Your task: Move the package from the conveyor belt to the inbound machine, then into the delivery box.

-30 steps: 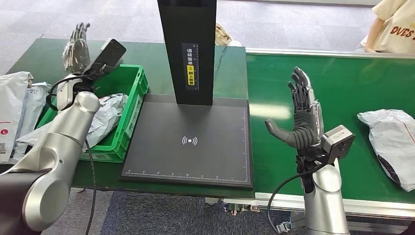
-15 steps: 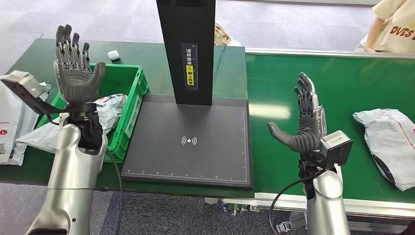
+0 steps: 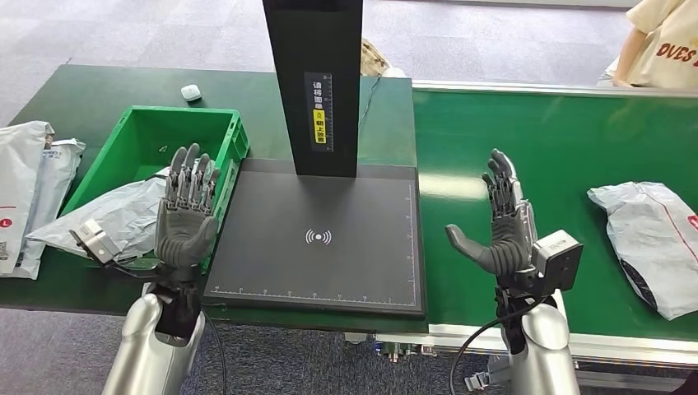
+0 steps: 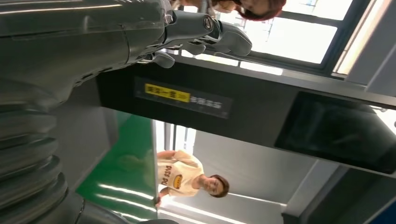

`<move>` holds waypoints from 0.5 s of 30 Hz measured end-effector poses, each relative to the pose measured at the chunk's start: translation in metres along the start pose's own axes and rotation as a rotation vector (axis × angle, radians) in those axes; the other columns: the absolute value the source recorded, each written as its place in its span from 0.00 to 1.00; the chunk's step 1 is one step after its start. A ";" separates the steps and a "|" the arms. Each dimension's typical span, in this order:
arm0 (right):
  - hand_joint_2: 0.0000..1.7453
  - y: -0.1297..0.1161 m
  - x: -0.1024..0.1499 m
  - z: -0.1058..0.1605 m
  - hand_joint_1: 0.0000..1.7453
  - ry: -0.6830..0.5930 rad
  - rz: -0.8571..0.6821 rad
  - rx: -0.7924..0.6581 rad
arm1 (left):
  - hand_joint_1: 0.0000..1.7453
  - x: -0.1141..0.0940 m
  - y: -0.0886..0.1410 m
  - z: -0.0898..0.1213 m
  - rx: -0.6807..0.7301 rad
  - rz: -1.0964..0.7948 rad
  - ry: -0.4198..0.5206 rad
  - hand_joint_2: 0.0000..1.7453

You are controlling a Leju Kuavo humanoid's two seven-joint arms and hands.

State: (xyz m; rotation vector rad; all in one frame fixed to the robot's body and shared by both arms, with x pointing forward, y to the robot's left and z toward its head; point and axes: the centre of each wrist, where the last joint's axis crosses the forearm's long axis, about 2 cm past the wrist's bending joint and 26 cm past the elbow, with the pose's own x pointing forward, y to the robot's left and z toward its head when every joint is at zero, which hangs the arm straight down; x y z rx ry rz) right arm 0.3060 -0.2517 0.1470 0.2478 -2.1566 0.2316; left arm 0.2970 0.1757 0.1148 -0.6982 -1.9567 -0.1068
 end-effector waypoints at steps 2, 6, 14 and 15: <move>1.00 0.002 -0.003 0.004 0.00 0.034 -0.006 -0.011 | 0.00 -0.003 -0.003 0.011 0.010 -0.023 0.011 1.00; 1.00 0.006 -0.010 0.008 0.00 0.103 -0.005 -0.025 | 0.00 -0.005 -0.008 0.024 0.019 -0.068 0.013 1.00; 1.00 0.011 -0.025 0.019 0.00 0.241 -0.039 -0.020 | 0.00 -0.003 -0.012 0.037 0.036 -0.074 0.006 1.00; 1.00 0.011 -0.026 0.019 0.00 0.243 -0.041 -0.020 | 0.00 -0.003 -0.012 0.038 0.038 -0.074 0.003 1.00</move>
